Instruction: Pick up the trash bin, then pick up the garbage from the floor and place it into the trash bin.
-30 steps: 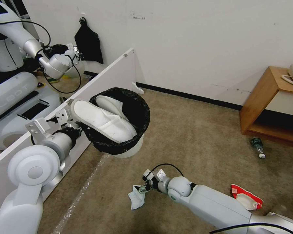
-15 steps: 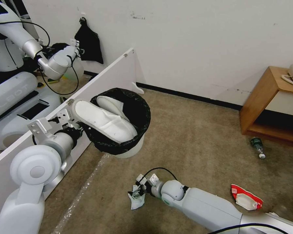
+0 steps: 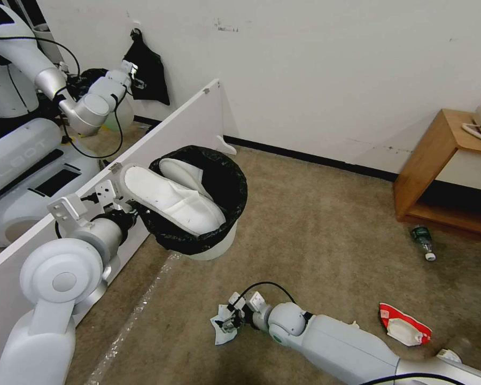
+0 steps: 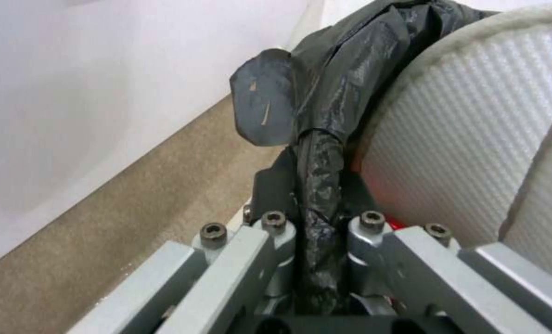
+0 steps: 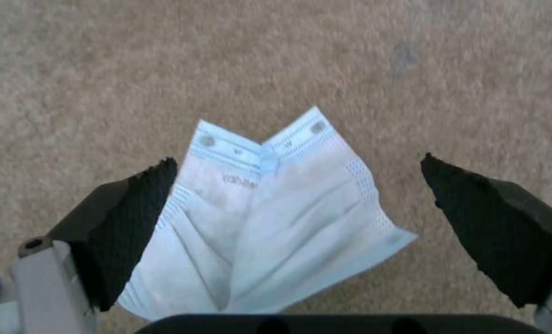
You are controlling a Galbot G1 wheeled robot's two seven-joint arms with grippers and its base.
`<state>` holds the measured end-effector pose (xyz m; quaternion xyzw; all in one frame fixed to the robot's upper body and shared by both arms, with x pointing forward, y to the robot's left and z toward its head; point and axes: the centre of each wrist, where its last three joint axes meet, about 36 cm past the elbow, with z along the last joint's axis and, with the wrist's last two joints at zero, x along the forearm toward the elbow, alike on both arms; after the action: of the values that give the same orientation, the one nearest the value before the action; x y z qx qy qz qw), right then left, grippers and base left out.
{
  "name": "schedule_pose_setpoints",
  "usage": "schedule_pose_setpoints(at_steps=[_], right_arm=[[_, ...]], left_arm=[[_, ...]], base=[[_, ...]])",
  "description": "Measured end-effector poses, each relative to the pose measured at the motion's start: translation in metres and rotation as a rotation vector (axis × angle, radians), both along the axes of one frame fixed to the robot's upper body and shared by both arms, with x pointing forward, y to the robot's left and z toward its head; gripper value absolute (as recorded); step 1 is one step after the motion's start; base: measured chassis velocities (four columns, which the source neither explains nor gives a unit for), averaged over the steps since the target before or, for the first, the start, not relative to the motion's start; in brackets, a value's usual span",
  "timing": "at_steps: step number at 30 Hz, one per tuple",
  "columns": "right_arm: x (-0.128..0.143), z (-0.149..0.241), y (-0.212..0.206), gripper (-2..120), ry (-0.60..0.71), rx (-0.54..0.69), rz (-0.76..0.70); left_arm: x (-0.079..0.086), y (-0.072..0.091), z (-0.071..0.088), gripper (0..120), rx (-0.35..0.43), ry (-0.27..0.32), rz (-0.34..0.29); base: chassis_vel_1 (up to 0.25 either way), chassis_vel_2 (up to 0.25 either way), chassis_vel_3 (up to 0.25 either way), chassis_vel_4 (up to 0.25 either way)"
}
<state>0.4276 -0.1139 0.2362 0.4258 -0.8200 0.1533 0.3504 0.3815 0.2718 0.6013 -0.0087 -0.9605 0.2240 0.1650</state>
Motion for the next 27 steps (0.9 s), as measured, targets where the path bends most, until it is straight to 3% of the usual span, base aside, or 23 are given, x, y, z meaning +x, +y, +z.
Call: schedule_pose_setpoints(at_steps=[25, 27], right_arm=[[0.001, -0.022, 0.011, 100, 0.042, 0.006, 0.011], [-0.001, -0.026, 0.008, 93, 0.051, 0.001, 0.011]], left_arm=[[0.006, -0.001, -0.002, 4, -0.006, 0.004, -0.004], [0.006, -0.001, -0.002, 4, -0.005, 0.005, -0.004]], base=[[0.000, 0.000, 0.000, 0.000], [0.000, 0.000, 0.000, 0.000]])
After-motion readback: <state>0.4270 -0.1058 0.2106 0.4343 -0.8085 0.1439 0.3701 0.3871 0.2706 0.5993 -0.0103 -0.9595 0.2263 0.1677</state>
